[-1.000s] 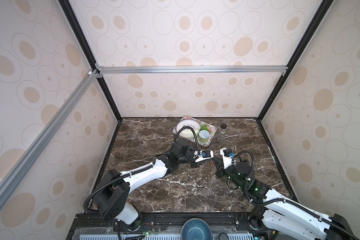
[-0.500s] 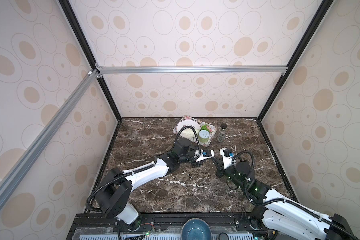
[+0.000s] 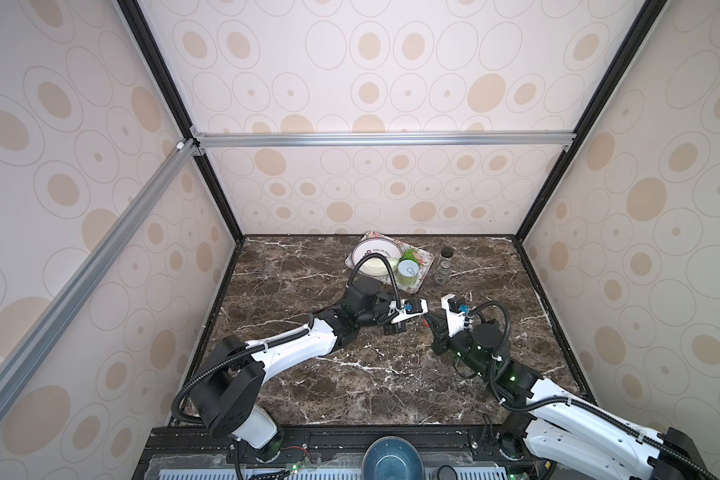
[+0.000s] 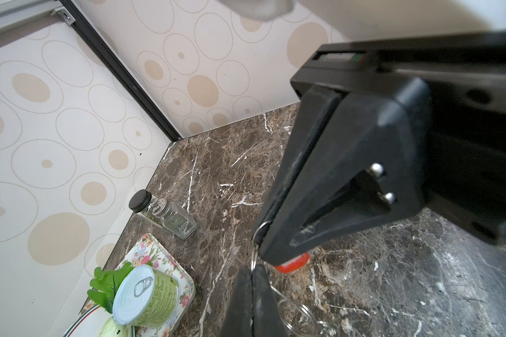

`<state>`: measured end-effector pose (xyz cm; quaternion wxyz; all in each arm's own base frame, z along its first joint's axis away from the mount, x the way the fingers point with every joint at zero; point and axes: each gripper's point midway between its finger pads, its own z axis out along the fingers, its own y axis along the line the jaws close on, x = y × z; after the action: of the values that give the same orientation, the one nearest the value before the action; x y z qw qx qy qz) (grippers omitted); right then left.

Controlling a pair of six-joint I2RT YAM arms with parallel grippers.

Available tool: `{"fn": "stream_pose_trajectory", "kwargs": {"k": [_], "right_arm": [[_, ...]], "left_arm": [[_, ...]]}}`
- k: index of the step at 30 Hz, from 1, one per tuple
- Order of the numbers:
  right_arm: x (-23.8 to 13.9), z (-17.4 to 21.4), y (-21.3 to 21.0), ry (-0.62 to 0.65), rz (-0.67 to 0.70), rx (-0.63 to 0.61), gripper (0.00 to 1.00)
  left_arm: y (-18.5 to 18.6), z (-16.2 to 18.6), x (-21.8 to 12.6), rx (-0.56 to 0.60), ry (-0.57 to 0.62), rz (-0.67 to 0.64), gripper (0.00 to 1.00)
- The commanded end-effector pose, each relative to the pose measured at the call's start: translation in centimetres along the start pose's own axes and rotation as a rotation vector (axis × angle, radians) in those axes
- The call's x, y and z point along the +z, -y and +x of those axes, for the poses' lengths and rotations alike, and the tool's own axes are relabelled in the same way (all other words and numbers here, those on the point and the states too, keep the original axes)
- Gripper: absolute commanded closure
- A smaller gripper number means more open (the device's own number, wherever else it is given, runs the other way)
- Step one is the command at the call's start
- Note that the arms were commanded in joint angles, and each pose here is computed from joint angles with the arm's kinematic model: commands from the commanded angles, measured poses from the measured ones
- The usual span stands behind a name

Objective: Put the keys on the keyring

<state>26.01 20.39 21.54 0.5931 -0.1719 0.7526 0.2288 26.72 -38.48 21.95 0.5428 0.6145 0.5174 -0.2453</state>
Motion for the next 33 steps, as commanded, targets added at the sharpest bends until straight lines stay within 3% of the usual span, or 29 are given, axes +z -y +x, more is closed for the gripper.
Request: {"fn": "stream_pose_trajectory", "kwargs": {"k": [1, 11, 26, 33], "right_arm": [[-0.1, -0.3, -0.3, 0.029, -0.014, 0.012, 1.0], [0.3, 0.1, 0.4, 0.021, 0.016, 0.063, 1.0], [0.2, 0.2, -0.1, 0.015, -0.017, 0.047, 1.0], [0.1, 0.2, 0.2, 0.017, -0.001, 0.05, 0.81]], "left_arm": [[-1.4, -3.3, -1.2, 0.038, 0.104, -0.072, 1.0], [-0.8, -5.9, -3.2, 0.031, 0.262, -0.103, 1.0], [-1.3, -5.9, -4.3, 0.039, 0.281, -0.177, 1.0], [-1.7, -5.9, -4.6, 0.039, 0.272, -0.2, 1.0]]}}
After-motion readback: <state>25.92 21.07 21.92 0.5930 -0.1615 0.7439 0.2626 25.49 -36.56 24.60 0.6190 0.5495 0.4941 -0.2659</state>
